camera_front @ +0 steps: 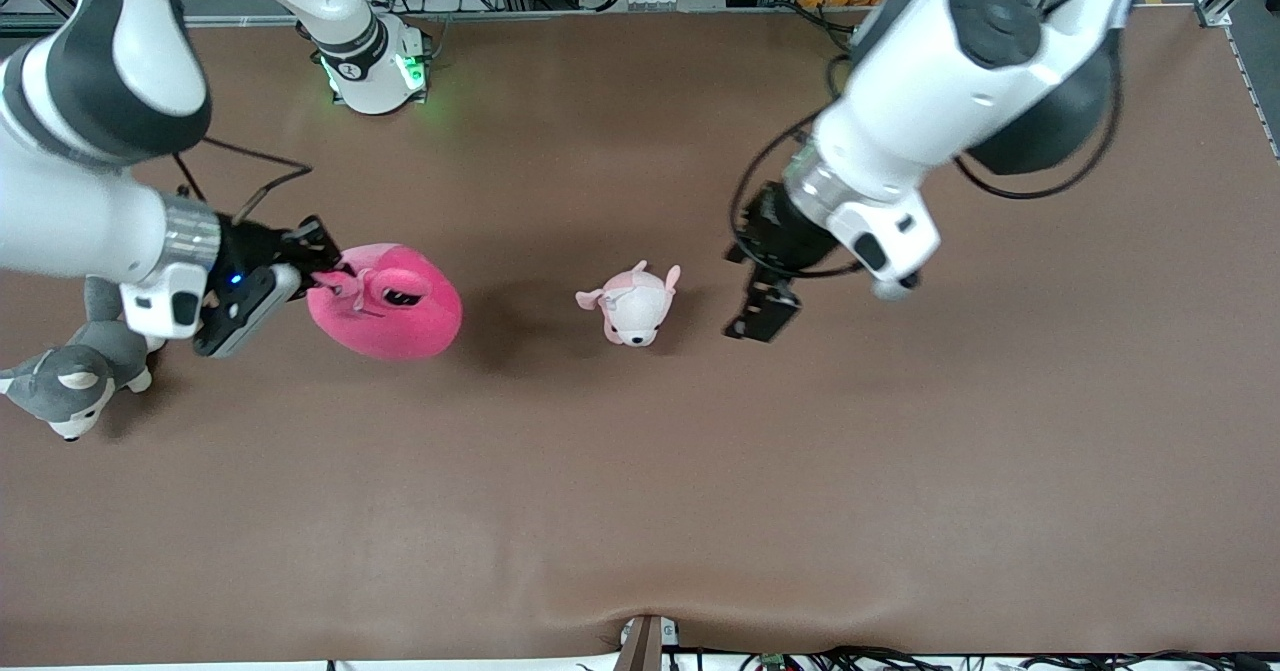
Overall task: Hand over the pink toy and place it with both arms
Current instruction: 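Open the left gripper while the right gripper carries the pink toy away, then lower the pink toy beside the grey cat and open the right gripper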
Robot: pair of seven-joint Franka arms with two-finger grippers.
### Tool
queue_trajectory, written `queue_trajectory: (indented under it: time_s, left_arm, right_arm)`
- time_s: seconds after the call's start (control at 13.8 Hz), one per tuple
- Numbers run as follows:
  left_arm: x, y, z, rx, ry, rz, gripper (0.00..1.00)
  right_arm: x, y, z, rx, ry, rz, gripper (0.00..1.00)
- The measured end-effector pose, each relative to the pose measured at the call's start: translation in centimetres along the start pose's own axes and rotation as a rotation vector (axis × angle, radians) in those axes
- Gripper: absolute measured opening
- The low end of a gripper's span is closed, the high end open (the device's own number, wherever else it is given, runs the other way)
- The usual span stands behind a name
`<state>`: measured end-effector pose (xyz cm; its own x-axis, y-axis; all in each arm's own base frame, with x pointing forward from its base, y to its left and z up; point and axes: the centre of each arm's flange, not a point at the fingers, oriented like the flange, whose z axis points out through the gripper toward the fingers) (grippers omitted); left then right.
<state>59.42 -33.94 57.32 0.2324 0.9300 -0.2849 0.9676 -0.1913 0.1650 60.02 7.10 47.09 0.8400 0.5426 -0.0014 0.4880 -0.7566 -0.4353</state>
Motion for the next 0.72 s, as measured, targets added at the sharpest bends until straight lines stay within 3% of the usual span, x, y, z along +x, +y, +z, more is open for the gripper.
queue_trajectory:
  time_s: [0.36,0.72]
  left_arm:
    - [9.5,-0.3,-3.4,0.135,0.081,0.313,1.0]
    - [15.6,-2.0,-6.2,0.291,0.126,0.606,1.0]
  right_arm:
    - [-6.5,14.4,2.6,0.071,0.001,-0.081,0.13]
    - [-9.0,21.1,5.8,0.076,-0.005,-0.349,0.13]
